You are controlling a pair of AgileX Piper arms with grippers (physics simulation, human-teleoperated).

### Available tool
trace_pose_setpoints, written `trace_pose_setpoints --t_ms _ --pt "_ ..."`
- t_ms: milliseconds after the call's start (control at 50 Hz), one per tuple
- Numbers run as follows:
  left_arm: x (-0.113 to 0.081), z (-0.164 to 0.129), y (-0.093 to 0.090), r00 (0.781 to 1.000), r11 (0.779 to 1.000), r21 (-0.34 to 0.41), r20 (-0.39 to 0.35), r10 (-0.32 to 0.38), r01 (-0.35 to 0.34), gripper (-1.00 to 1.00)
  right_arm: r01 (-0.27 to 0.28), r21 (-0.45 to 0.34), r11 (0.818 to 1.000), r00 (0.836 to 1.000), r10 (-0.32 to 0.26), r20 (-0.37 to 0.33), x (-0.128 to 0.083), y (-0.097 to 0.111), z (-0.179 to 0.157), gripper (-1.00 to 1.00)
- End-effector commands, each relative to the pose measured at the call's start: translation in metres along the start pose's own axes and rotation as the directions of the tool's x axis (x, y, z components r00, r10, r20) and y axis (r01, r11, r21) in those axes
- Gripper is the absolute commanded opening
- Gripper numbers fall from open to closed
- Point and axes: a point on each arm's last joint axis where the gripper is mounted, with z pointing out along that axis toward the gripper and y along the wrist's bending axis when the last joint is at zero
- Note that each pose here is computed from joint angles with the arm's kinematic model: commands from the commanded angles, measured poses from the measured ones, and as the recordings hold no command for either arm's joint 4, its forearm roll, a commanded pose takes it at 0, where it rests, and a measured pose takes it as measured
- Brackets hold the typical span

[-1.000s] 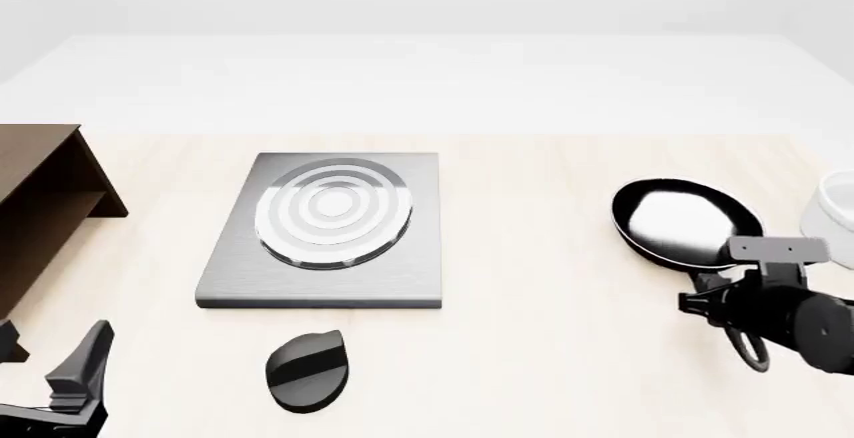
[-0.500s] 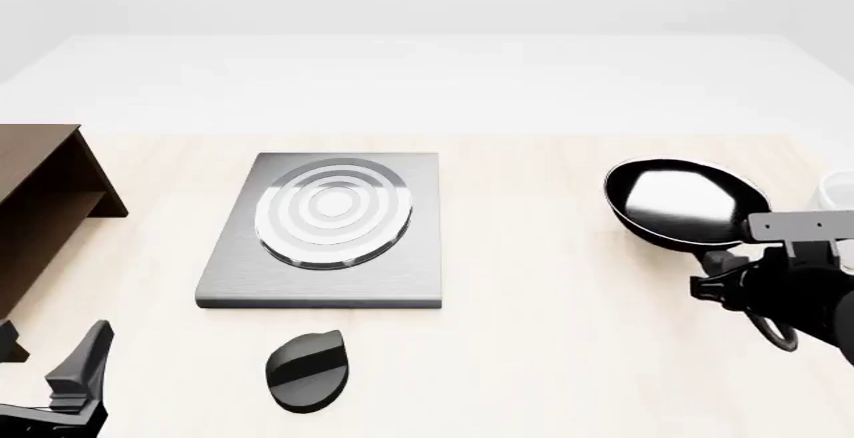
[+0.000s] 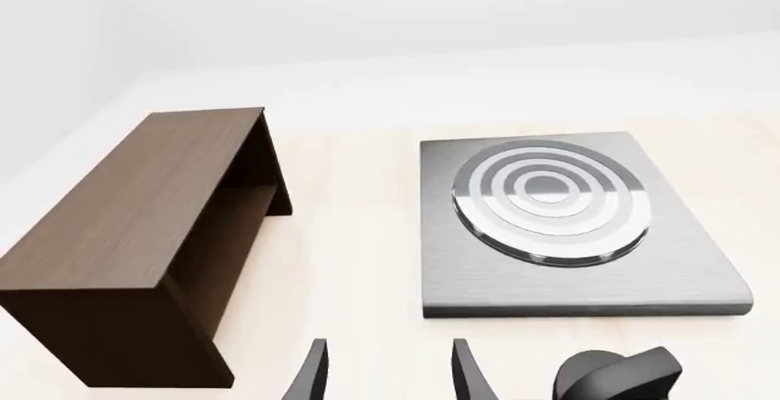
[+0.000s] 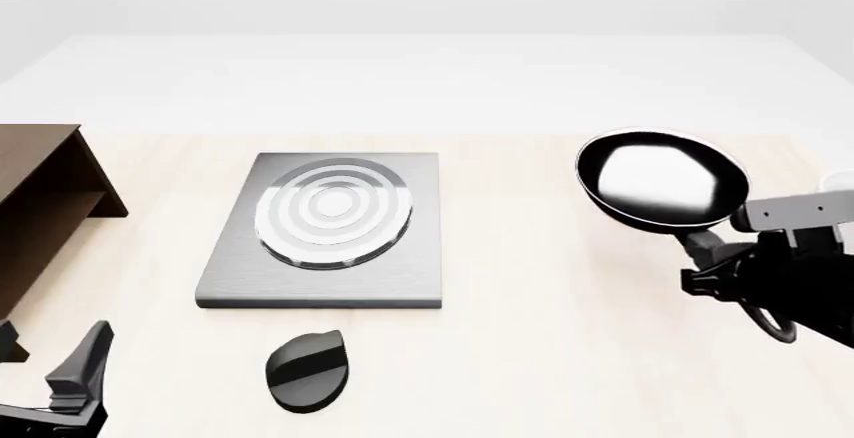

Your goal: Turn on the stove and put the frying pan on it.

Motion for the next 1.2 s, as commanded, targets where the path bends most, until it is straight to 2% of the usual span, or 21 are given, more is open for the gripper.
trace_pose_setpoints --t_ms 20,420,580,780,1200 --pt "0.000 0.000 0.000 1.000 1.000 0.002 0.004 0.007 -0.007 1.00 0.008 -0.047 0.999 0.998 -0.005 0.065 -0.014 0.011 -0.010 -1.00" --pt "0.000 0.000 0.000 1.000 1.000 0.001 0.003 0.010 -0.010 1.00 0.058 -0.192 0.980 0.992 -0.036 0.118 -0.035 0.048 -0.006 -1.00" --pt "0.000 0.000 0.000 1.000 1.000 0.002 0.004 0.009 -0.009 1.00 0.088 -0.252 0.964 0.990 -0.057 0.130 -0.043 0.067 0.001 -1.00" --pt "0.000 -0.001 0.000 1.000 1.000 0.002 0.004 0.011 -0.011 1.00 0.144 -0.325 0.935 0.985 -0.103 0.139 -0.051 0.096 0.012 -1.00" --pt "0.000 0.000 0.000 1.000 1.000 0.005 0.003 0.012 -0.012 1.00 0.226 -0.403 0.887 0.968 -0.160 0.192 -0.072 0.138 0.025 -1.00"
